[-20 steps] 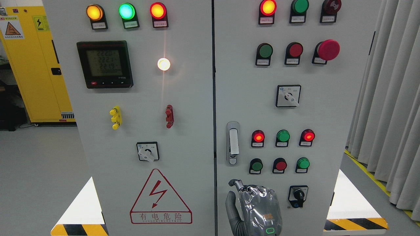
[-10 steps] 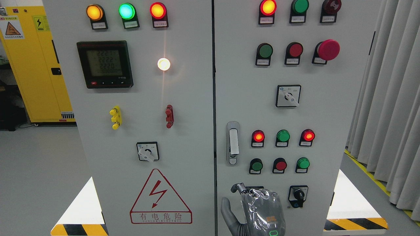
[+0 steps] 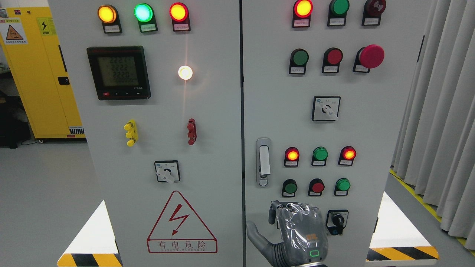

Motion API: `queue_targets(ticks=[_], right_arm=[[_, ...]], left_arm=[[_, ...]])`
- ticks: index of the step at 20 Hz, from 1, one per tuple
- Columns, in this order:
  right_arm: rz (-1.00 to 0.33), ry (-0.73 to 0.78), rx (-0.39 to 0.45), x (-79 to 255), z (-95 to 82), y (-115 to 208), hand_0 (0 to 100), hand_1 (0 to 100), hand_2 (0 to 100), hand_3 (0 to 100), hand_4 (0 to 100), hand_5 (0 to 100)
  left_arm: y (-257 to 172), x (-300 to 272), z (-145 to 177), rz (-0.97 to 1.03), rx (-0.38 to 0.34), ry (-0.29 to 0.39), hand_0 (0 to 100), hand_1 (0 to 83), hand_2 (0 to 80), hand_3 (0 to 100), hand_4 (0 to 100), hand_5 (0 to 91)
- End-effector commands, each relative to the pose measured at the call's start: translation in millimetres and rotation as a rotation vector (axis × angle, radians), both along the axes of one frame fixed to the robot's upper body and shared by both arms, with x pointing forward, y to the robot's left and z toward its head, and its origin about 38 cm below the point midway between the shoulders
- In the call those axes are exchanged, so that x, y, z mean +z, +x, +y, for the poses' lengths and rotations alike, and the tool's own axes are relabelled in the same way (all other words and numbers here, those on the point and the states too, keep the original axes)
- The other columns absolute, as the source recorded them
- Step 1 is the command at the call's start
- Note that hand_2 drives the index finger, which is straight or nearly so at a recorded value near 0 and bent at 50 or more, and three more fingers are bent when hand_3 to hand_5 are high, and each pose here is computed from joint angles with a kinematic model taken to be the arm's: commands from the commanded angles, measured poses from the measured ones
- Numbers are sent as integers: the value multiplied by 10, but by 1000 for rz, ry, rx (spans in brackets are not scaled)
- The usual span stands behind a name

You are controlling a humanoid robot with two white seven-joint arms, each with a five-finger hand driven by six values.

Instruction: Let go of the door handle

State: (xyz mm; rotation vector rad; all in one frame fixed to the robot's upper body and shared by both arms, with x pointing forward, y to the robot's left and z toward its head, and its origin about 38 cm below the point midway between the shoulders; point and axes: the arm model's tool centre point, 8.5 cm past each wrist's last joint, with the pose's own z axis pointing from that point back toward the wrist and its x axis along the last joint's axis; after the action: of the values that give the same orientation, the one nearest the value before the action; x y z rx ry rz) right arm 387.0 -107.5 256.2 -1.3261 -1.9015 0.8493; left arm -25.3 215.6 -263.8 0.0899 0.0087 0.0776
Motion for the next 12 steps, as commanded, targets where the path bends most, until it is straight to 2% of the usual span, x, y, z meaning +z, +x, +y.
queue_targets(ticks=[1,4,12], right_arm=[[-78,-2,-24,327,-86,66,241,383,1000,1000,1000,1000],[-82,-23,-32,413,-67,113,239,392,1000,1000,1000,1000],[-65,-22,-57,424,-130,184,243,282,1000,1000,1000,1000]], left_arm=[[53,-5,-12,-15,0,-2,120,556,0,0,0,0],[53,-5,-2,-15,0,-1,120,556,0,0,0,0],[53,-5,-12,-15,0,-2,120,556,0,0,0,0]])
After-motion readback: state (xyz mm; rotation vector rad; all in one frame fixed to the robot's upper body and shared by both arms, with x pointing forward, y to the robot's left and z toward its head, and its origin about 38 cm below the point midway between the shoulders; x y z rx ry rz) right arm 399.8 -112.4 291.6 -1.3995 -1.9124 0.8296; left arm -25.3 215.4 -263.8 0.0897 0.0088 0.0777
